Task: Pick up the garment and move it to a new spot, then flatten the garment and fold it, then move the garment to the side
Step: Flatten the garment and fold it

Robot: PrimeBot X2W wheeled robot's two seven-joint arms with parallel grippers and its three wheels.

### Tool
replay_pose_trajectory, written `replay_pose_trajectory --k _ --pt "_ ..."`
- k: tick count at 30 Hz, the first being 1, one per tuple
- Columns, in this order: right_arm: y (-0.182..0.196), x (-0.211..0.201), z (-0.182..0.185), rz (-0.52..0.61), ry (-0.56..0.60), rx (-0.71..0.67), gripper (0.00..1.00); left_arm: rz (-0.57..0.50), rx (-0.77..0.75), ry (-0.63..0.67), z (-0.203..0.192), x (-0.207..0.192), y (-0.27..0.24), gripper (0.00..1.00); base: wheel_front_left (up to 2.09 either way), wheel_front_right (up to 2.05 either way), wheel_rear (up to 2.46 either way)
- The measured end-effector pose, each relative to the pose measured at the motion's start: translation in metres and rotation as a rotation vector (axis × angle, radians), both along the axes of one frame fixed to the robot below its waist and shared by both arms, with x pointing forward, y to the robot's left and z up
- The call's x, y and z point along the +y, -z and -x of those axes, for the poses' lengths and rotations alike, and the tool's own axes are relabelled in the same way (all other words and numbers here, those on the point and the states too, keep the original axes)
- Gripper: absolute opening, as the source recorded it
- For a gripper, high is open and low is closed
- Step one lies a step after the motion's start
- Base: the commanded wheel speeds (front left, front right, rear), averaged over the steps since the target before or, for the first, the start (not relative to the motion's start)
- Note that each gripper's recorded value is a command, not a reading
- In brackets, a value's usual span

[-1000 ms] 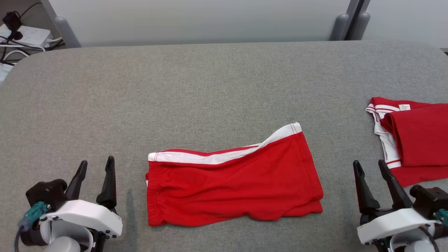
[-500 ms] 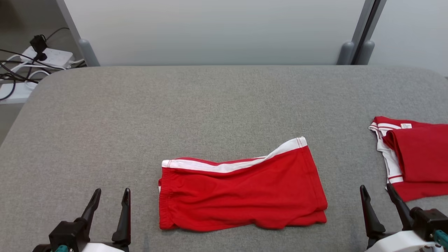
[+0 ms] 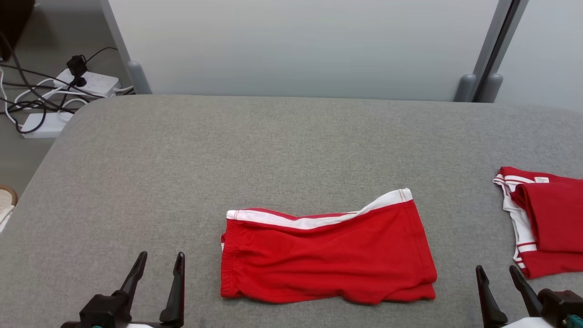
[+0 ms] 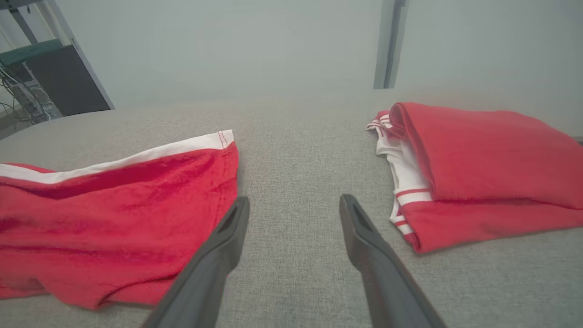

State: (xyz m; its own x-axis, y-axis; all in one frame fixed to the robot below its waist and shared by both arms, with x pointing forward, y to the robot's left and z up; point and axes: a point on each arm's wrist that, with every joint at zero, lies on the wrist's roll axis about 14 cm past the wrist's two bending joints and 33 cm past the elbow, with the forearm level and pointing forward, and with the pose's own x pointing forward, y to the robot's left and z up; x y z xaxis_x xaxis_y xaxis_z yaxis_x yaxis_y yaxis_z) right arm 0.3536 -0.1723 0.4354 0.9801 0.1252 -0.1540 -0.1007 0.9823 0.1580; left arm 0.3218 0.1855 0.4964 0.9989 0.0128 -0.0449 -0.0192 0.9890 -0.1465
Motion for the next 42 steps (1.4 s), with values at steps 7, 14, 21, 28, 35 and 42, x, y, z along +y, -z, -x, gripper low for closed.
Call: replay_pose_trajectory --k 7,14,21,28,35,42 --pt "0.007 0.021 -0.028 -0.015 -0.068 0.054 1.0 0.007 0.01 -0.003 0.006 -0.003 0.002 1.0 0.0 0.0 0.0" --pt "0.033 0.052 -0.041 0.01 -0.178 0.182 1.0 0.031 -0.014 -0.004 0.003 -0.007 -0.004 1.0 0.0 0.0 0.0" --pt "0.055 0.074 -0.051 0.037 -0.251 0.275 1.0 0.042 -0.011 -0.023 0.0 -0.004 -0.002 1.0 0.0 0.0 0.0" --pt "0.07 0.083 -0.056 0.016 -0.255 0.356 1.0 0.05 -0.009 -0.037 -0.004 -0.001 0.0 1.0 0.0 0.0 0.0" --pt "0.07 0.086 -0.055 -0.028 -0.252 0.361 0.0 0.045 -0.013 -0.032 -0.012 0.0 0.0 1.0 0.0 0.0 0.0" --pt "0.07 0.07 -0.046 -0.135 -0.155 0.343 0.0 0.04 -0.023 -0.006 -0.02 -0.006 -0.001 1.0 0.0 0.0 0.0"
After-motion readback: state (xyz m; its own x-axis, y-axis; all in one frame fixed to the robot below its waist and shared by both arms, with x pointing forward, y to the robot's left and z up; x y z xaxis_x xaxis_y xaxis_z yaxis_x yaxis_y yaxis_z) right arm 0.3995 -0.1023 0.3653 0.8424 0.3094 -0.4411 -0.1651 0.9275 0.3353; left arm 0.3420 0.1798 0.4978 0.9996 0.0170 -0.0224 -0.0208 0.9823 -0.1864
